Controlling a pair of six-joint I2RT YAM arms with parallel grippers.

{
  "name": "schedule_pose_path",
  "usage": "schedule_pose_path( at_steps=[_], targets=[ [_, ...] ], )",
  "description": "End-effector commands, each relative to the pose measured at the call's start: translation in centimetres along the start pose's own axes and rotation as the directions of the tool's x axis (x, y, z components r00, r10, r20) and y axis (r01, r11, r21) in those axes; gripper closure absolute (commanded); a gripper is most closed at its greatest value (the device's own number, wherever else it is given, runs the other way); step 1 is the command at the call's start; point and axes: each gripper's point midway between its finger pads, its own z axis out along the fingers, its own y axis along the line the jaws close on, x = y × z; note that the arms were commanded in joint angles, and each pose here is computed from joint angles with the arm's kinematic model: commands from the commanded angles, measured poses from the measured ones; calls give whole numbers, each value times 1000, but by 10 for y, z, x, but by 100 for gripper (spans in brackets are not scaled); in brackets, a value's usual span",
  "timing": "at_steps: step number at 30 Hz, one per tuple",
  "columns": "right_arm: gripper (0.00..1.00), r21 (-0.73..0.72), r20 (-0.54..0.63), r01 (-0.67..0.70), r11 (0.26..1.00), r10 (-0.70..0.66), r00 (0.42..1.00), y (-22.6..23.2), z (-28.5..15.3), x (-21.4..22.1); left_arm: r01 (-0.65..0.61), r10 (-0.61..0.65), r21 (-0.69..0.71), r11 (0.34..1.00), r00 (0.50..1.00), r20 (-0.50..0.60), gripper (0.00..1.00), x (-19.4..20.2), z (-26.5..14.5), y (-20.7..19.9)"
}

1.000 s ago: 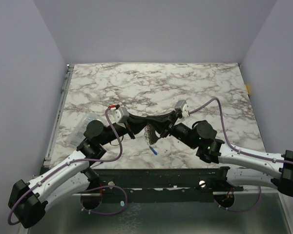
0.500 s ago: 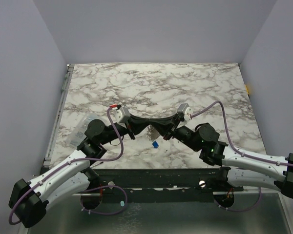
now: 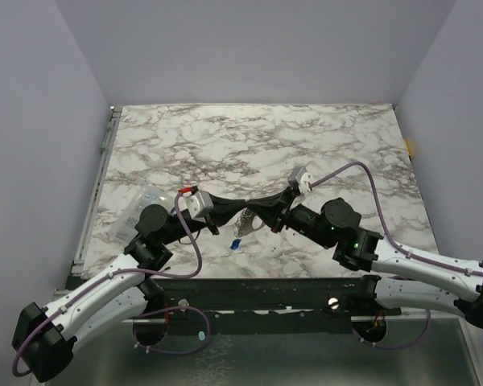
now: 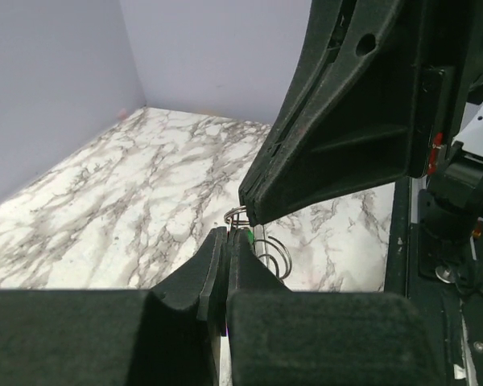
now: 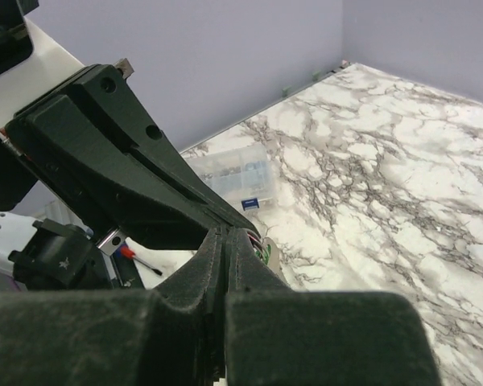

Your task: Put the keys on the keyring

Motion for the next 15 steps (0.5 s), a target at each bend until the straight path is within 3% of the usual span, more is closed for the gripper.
schedule_pose_path(
  at_steps=[1,12,15],
  targets=[
    [99,31,-60,-62,998,63,996,1,-4,1,-140,140,3,990,987,79,100,-20,-2,0],
    [99,72,-136,-112,991,121,983,2,3,-2,-305,302,12,952,949,87,100,-10,-10,-8],
    [85,60,-150,-119,991,127,981,5,5,-3,-333,330,15,943,940,90,100,-9,-12,-11]
  ],
)
